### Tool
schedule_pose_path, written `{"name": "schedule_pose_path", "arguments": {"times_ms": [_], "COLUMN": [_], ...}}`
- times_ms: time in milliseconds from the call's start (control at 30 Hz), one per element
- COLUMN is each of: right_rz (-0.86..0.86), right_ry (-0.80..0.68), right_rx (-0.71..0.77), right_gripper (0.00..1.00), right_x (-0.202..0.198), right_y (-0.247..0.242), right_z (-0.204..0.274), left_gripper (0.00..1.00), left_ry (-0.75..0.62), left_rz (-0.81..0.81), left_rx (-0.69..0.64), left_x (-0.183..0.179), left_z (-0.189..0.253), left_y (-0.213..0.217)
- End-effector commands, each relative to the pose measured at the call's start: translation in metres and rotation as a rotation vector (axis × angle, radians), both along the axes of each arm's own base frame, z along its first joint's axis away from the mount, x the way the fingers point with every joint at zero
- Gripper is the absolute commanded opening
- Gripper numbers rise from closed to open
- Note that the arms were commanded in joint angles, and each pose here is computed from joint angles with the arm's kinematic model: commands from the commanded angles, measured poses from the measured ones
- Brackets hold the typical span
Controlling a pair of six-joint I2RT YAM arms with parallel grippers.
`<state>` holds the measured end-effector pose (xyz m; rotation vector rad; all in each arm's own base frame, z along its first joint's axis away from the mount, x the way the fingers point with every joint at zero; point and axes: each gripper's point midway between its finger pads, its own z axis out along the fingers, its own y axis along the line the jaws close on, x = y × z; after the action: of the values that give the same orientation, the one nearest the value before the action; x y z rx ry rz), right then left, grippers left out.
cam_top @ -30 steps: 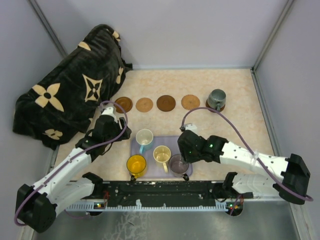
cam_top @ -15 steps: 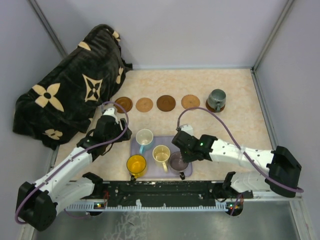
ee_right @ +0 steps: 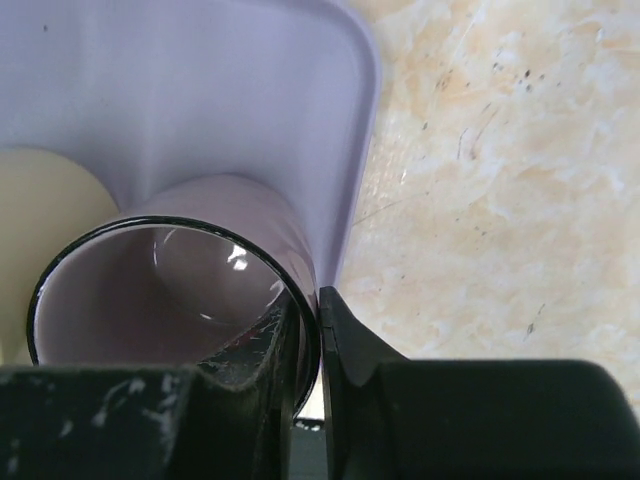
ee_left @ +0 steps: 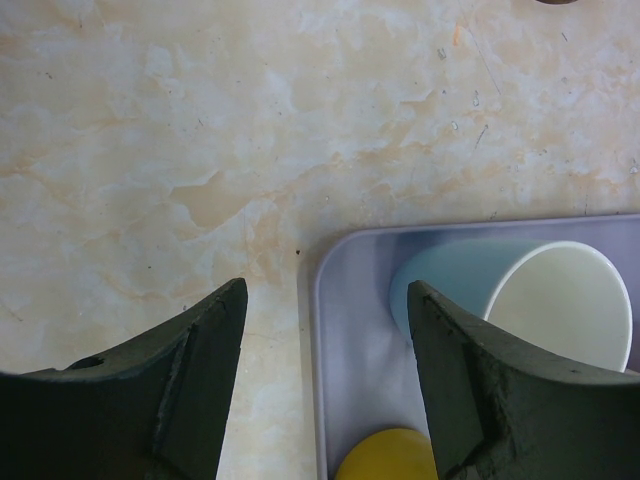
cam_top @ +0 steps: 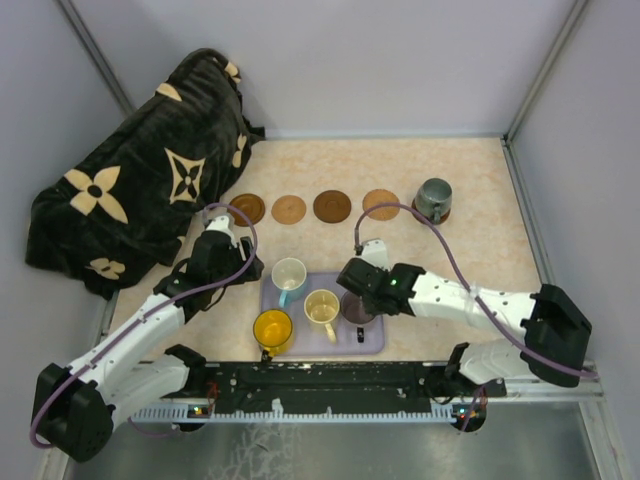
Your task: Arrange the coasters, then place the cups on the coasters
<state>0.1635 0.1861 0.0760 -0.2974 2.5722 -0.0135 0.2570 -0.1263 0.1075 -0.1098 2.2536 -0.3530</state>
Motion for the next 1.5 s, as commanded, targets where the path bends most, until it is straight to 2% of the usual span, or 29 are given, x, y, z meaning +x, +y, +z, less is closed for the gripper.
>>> {"name": "schedule_pose_path", "arguments": {"times_ms": [0, 267, 500, 767, 867, 1000, 1167, 1300, 1467], "right_rz": [-0.027, -0.005, -0.013, -0.043, -0.057, -0.078, -0.095, -0.065, 0.002], "right_ry": [-0.155, -0.206, -0.227, -0.237, -0.233, -0.256, -0.281, -0.221, -0.122], "right_rx": [0.009, -0.069, 0.015, 0.021, 0.031, 0.076, 0.17, 0.249, 0.223], "right_gripper": [0.16, 0.33, 0.34, 0.34, 0.37, 0.59, 0.74, 0.75, 0.69], "right_x": [0.033, 0.052, 0.071, 0.081, 0.079, 0.074, 0.061, 0.039, 0.005], "right_y": [0.015, 0.011, 0.012, 0.009, 0.007, 0.002, -0.008, -0.007, 0.002], "right_z": [0.028, 0.023, 0.029, 0.035, 0.04, 0.063, 0.095, 0.092, 0.063], "left_gripper": [0.72, 0.72, 0.72, 0.72, 0.72, 0.72, 0.72, 0.72, 0.72], "left_ry": [-0.007, -0.006, -0.001, 0.001, -0.002, -0.002, -0.011, -0.024, -0.024], "left_rz": [-0.01, -0.007, -0.002, 0.003, 0.003, 0.0, -0.005, 0.0, 0.005], "left_rx": [-0.014, -0.01, -0.009, -0.007, -0.008, -0.011, -0.017, -0.018, -0.014], "left_x": [0.001, 0.001, 0.0, -0.002, -0.002, -0.003, -0.004, -0.006, -0.007], "left_z": [0.001, 0.001, -0.002, -0.002, -0.002, -0.001, 0.002, 0.006, 0.007], "left_y": [-0.004, -0.004, -0.003, -0.001, -0.001, -0.001, -0.001, 0.001, 0.003]}}
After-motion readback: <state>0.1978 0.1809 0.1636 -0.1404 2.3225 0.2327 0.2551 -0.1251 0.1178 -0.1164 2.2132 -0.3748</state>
